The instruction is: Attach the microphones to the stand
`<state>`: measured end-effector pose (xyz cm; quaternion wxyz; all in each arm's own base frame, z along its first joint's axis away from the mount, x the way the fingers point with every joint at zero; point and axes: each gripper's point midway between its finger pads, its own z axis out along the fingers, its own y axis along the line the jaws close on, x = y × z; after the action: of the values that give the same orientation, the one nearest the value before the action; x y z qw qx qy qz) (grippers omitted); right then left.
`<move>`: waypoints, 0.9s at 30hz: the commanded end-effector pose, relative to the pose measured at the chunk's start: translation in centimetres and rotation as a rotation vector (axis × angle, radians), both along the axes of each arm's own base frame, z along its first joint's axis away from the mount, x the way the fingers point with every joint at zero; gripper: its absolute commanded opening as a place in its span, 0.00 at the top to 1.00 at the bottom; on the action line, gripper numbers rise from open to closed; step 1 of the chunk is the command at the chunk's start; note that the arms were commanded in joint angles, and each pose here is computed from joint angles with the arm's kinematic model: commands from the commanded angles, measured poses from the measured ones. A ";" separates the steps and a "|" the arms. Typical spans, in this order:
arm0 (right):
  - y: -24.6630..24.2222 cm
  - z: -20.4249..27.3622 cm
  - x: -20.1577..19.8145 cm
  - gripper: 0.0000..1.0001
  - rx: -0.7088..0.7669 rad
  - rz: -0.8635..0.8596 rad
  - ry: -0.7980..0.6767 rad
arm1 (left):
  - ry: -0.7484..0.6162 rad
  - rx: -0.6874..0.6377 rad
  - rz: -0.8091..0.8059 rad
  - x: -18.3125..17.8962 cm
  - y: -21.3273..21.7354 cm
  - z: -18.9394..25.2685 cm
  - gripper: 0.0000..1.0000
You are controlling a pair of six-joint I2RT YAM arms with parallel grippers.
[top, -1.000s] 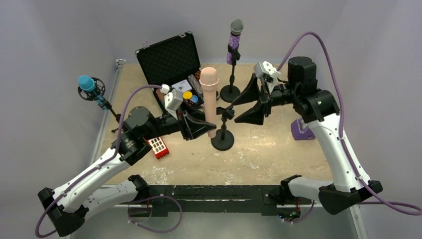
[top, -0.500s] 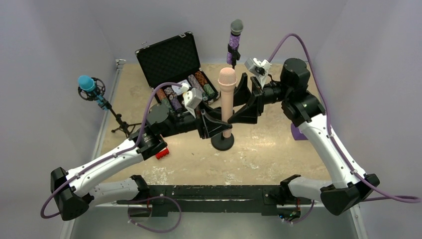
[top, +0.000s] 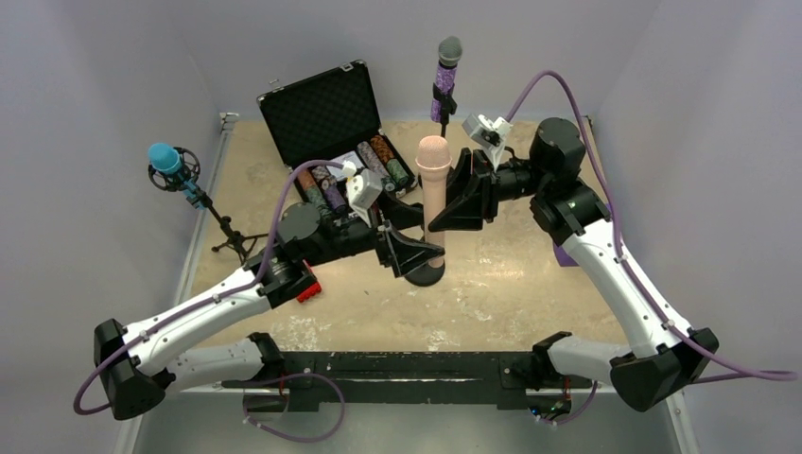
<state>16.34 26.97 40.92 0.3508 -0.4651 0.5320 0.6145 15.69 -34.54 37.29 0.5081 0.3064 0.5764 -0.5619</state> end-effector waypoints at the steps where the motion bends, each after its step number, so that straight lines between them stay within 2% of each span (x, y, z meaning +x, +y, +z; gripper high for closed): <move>1: -0.6 0.2 -1.4 1.00 0.010 0.014 -0.071 | -0.067 -0.152 0.078 -0.7 3.5 4.1 0.01; 5: -0.9 -0.9 -1.6 1.00 -0.011 0.012 -0.115 | -0.086 -0.174 0.083 -1.7 6.6 5.3 0.01; 9: -0.9 -1.9 -2.1 1.00 -0.012 0.048 -0.104 | -0.081 -0.142 0.076 -1.8 7.3 6.8 0.01; 16: -0.8 -2.2 -2.3 1.00 -0.012 0.067 -0.097 | -0.045 -0.153 0.005 -0.8 4.8 9.2 0.00; 23: -0.6 -2.5 -2.2 1.00 -0.016 0.073 -0.090 | -0.004 -0.125 -0.047 0.6 2.0 8.6 0.02; 27: -0.4 -2.9 -1.9 1.00 -0.022 0.074 -0.077 | -0.016 -0.136 -0.074 0.8 1.1 8.7 0.12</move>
<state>14.70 26.45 37.97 0.3444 -0.5012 0.5199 0.5998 17.98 -33.55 41.59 0.4906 0.2798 0.5809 -0.5862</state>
